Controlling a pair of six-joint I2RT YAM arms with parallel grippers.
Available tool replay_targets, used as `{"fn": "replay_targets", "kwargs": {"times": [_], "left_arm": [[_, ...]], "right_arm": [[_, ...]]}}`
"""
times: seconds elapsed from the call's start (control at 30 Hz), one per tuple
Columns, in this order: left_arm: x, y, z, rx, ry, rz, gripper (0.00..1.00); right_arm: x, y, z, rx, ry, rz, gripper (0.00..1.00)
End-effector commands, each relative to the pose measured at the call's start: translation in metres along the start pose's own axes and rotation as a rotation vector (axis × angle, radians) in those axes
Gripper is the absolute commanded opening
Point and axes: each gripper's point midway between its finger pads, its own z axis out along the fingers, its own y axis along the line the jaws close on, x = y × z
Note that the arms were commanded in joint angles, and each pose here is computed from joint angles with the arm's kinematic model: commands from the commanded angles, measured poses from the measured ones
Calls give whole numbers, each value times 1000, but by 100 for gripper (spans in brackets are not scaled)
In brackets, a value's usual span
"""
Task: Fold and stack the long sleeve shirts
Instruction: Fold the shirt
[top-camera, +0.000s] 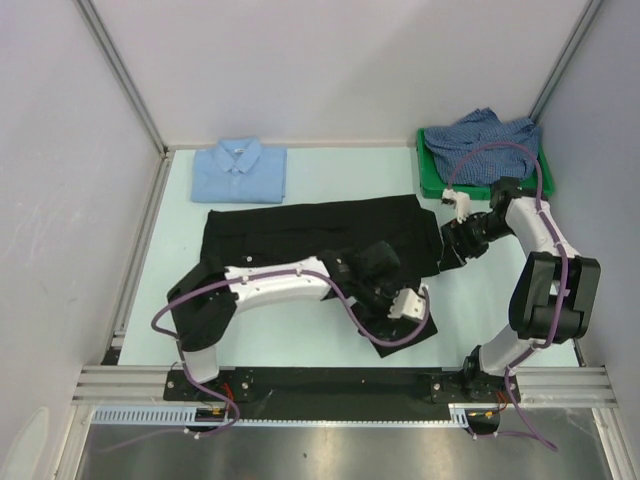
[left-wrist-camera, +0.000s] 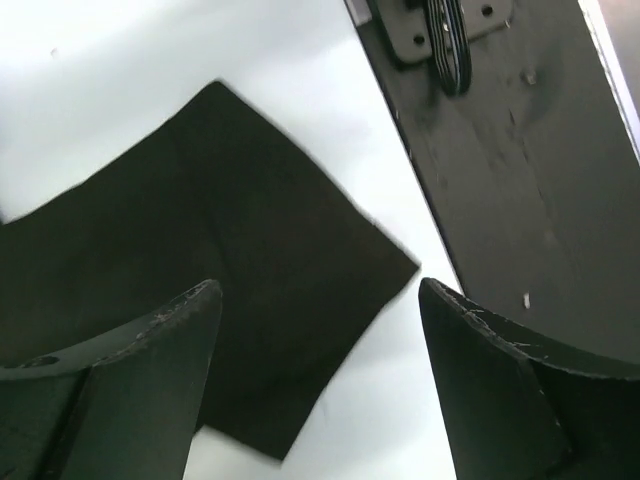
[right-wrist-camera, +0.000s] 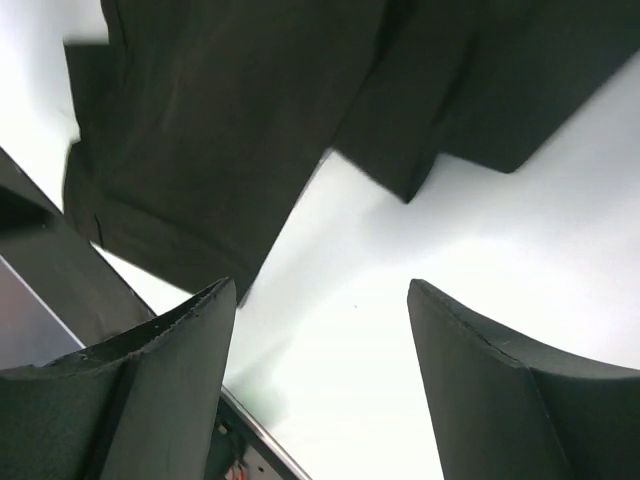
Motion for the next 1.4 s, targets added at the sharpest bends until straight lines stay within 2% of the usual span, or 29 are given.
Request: {"fn": "replay_targets", "kwargs": {"times": [0.0,0.07,0.17,0.23,0.33,0.43,0.47,0.5,0.53,0.6,0.63,0.67,0.7,0.73,0.77,0.8,0.83,0.87,0.9,0.93,0.97,1.0,1.03,1.07,1.1,1.13,1.23,1.37], "left_arm": [[-19,14,35,-98,-7,-22,84],[-21,7,49,-85,8,-8,84],[-2,1,71,-75,89,-8,84],[18,1,84,-66,152,-57,82],[32,7,86,-106,177,-83,72],[36,5,79,-97,198,-86,32],[31,3,73,-84,197,-92,7],[27,8,66,-89,182,-100,0],[6,11,51,-93,126,-93,0],[-7,33,19,-119,69,-132,0],[-35,45,-4,-126,-16,-137,0],[-36,52,-19,-115,-26,-179,0],[-32,78,-45,-145,-61,-230,0],[-48,97,-68,-171,-114,-227,0],[-44,100,-76,-125,-142,-269,0],[-31,124,-98,-165,-165,-332,0],[-38,136,-113,-172,-200,-344,0],[-9,158,-116,-177,-189,-422,0],[-1,168,-122,-180,-198,-455,0],[3,182,-130,-193,-214,-478,4],[33,200,-137,-208,-221,-548,9],[44,213,-144,-233,-234,-585,17],[57,223,-149,-252,-236,-601,39],[85,237,-160,-301,-216,-642,48],[95,246,-169,-336,-214,-638,54],[105,252,-178,-361,-213,-643,70],[125,255,-210,-438,-197,-637,77],[123,236,-214,-452,-151,-546,76]], "right_arm": [[-30,13,-21,-13,-119,35,74],[-30,15,-24,-4,-126,37,74],[-28,21,-29,-2,-129,35,74],[-27,24,-31,2,-133,27,74],[-26,25,-35,20,-136,13,74],[-31,25,-42,11,-168,1,74],[-34,25,-45,5,-181,3,74],[-43,25,-50,0,-206,-7,74],[-47,25,-52,-6,-213,-3,73],[-63,20,-57,-11,-243,-1,73],[-69,17,-59,-10,-255,5,72],[-76,13,-58,-14,-261,22,71],[-89,6,-62,7,-287,3,70],[-95,3,-63,14,-292,0,68],[-98,-4,-56,7,-279,12,68],[-103,-6,-53,8,-273,10,67],[-112,-8,-55,16,-282,-3,66],[-116,-12,-46,0,-268,5,65],[-121,-13,-44,-1,-271,5,65],[-128,-15,-45,3,-275,-4,65],[-133,-17,-39,1,-266,-10,65],[-136,-17,-36,-2,-260,-11,65],[-142,-18,-38,3,-267,-25,65],[-143,-18,-37,3,-259,-25,66],[-144,-20,-31,-5,-247,-24,65],[-145,-20,-30,-3,-243,-27,65],[-144,-18,-21,-23,-221,-12,64],[-144,-16,-5,-39,-210,-5,62]]}}
